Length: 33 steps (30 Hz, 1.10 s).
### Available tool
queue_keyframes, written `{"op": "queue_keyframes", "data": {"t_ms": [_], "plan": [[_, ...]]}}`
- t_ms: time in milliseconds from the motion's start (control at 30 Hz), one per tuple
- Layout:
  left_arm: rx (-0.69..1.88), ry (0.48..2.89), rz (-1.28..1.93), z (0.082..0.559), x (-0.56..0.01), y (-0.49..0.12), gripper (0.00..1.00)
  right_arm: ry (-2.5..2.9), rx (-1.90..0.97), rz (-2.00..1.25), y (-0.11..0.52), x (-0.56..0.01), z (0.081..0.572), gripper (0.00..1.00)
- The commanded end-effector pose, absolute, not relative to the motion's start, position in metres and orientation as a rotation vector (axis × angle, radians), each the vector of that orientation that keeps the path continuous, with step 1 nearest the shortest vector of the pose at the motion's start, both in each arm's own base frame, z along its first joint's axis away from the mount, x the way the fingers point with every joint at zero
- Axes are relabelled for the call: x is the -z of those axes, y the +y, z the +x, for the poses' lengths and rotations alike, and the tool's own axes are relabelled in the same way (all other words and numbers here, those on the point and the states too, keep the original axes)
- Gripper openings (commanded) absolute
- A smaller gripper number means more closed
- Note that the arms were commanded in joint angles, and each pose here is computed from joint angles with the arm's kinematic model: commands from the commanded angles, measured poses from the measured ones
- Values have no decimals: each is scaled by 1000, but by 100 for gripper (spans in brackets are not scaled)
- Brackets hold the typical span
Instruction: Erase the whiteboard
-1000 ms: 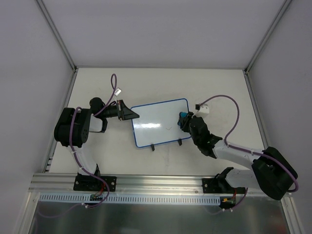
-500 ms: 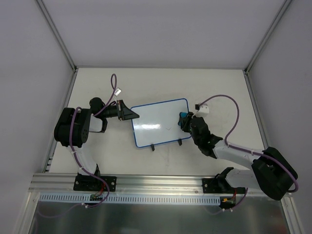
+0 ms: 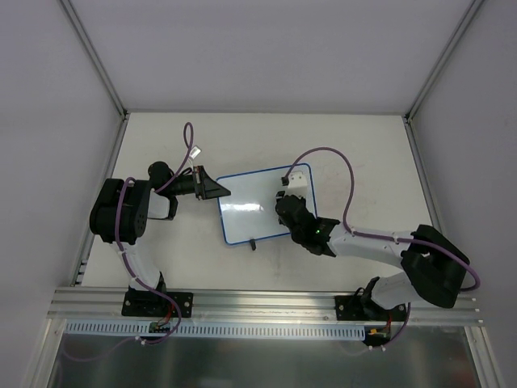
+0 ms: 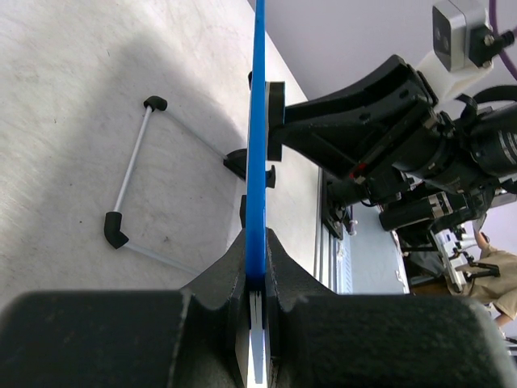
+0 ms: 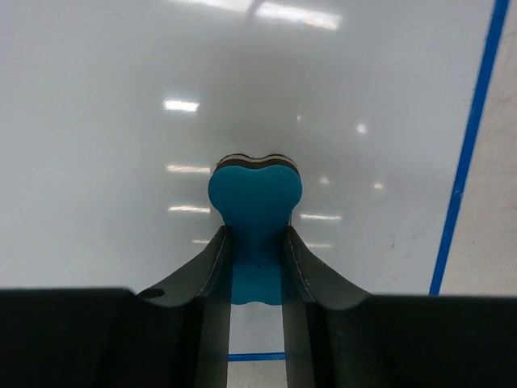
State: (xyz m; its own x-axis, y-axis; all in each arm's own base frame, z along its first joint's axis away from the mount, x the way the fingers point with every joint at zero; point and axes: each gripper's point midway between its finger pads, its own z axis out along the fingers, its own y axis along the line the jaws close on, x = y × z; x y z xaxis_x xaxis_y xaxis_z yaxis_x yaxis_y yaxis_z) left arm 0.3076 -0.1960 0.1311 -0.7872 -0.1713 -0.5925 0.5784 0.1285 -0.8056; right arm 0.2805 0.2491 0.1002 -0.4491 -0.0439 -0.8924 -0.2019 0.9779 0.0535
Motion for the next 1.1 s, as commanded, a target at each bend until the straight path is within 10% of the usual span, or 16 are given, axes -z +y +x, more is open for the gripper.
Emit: {"op": "queue_keyframes", "data": {"t_ms": [0,1067], "plan": [[1553,1555,734,297,-165,-200,0,2152,-91,-385,255,-55,253,0],[1554,1555,731,298,-165,-200,0,2037,-227,-770,305,-76,195,0]]}}
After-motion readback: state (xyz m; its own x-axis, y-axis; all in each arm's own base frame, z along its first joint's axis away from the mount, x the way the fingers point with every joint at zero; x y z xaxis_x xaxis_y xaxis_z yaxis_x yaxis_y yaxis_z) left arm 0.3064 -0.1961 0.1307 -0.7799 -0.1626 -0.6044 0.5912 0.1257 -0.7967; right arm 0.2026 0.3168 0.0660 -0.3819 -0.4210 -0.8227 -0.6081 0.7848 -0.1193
